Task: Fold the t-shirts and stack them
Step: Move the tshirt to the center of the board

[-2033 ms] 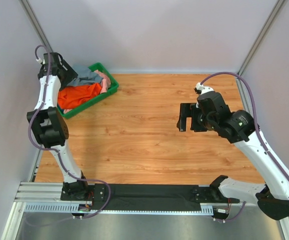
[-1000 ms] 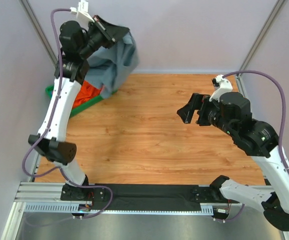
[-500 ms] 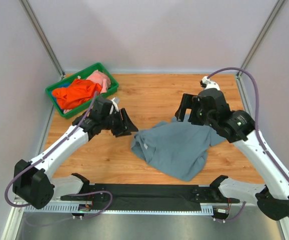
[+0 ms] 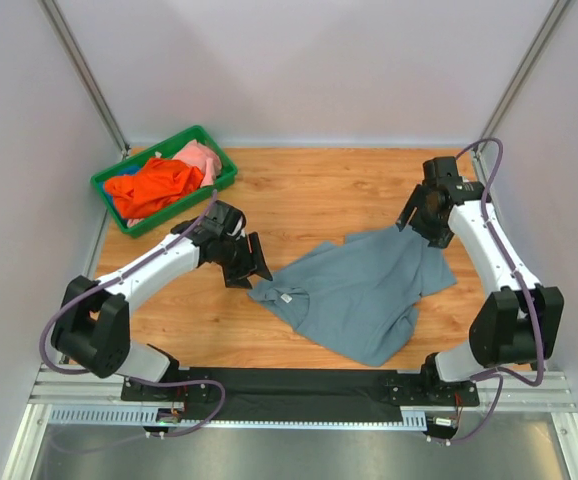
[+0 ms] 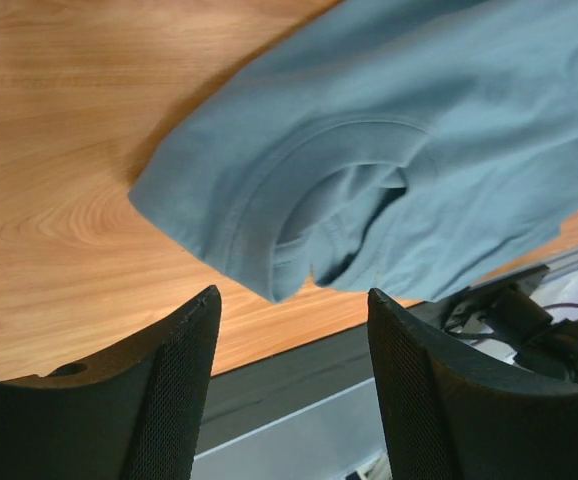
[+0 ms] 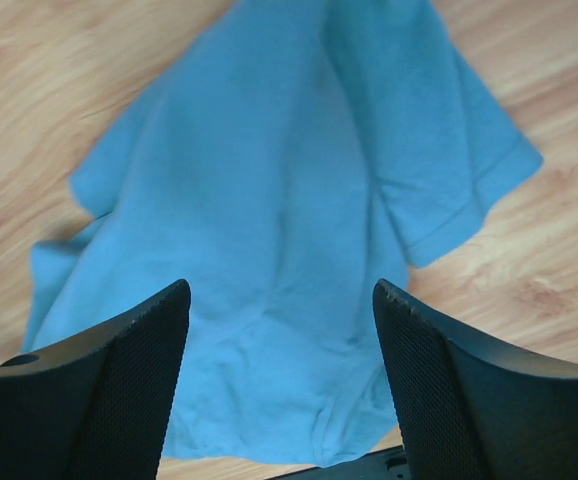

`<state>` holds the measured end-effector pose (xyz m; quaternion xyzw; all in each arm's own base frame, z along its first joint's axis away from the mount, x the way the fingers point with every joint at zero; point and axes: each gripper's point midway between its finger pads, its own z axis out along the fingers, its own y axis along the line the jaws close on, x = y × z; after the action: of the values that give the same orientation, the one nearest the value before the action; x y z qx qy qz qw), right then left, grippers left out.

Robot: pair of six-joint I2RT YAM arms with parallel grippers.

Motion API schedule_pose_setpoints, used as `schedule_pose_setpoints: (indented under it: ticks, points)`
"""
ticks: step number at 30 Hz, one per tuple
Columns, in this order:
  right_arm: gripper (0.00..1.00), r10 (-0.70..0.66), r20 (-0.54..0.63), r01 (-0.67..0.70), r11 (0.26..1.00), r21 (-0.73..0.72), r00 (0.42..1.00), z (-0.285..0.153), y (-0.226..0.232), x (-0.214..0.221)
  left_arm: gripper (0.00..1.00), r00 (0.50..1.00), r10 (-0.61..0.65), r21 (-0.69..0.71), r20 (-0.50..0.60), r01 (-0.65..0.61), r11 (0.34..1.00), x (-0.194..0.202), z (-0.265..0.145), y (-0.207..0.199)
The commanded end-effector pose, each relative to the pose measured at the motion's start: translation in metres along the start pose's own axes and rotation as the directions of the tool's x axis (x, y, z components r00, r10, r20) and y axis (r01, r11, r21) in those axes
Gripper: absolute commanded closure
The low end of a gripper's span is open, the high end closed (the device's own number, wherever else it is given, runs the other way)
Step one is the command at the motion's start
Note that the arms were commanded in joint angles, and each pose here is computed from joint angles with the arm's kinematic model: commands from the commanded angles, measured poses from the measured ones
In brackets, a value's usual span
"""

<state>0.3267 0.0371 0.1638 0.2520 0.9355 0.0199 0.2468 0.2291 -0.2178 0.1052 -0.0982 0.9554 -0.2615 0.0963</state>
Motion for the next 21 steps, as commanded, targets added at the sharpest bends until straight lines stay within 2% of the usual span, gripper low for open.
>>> schedule_pose_setpoints:
  ticks: [1, 2, 6, 9, 13, 16, 17, 19, 20, 21]
  points:
    - [0.25, 0.067, -0.068, -0.057, 0.988, 0.143, 0.995, 0.010, -0.036, 0.016, 0.33, 1.000, 0.008, -0.028, -0.030, -0.008, 1.000, 0.003, 0.003, 0.006]
    - [0.25, 0.085, -0.087, -0.069, 0.982, 0.177, 0.993, 0.018, -0.049, 0.027, 0.32, 1.000, 0.007, -0.021, -0.023, -0.007, 1.000, 0.003, 0.008, 0.008]
    - [0.28, 0.227, -0.065, -0.206, 0.950, 0.235, 0.972, 0.034, -0.092, 0.025, 0.31, 0.999, -0.012, -0.021, -0.035, 0.011, 1.000, 0.000, 0.022, 0.009]
    - [0.33, 0.272, -0.085, -0.240, 0.931, 0.274, 0.958, 0.047, -0.110, 0.029, 0.31, 0.998, -0.018, -0.033, -0.052, 0.016, 0.999, -0.002, 0.035, 0.011]
    - [0.35, 0.281, -0.045, -0.258, 0.926, 0.275, 0.959, 0.064, -0.122, 0.022, 0.35, 0.998, -0.021, -0.055, -0.054, 0.018, 0.998, -0.010, 0.055, 0.017]
    - [0.34, 0.298, -0.060, -0.268, 0.917, 0.297, 0.953, 0.080, -0.132, 0.025, 0.58, 0.997, -0.028, -0.068, -0.070, 0.024, 0.997, -0.017, 0.069, 0.016]
    - [0.33, 0.316, -0.071, -0.283, 0.914, 0.292, 0.946, 0.083, -0.134, 0.027, 0.73, 0.998, -0.014, -0.060, -0.058, 0.010, 0.998, -0.025, 0.070, 0.009]
    - [0.32, 0.330, -0.079, -0.297, 0.913, 0.279, 0.941, 0.086, -0.133, 0.028, 0.86, 0.998, -0.010, -0.090, -0.059, 0.004, 0.996, -0.035, 0.079, 0.011]
    - [0.32, 0.331, -0.077, -0.300, 0.914, 0.274, 0.940, 0.085, -0.132, 0.027, 1.00, 1.000, 0.023, -0.076, -0.011, -0.024, 0.997, -0.057, 0.076, -0.004]
    - [0.32, 0.329, -0.070, -0.299, 0.914, 0.274, 0.942, 0.082, -0.133, 0.026, 1.00, 1.000, 0.027, -0.095, -0.005, -0.027, 0.995, -0.071, 0.082, -0.001]
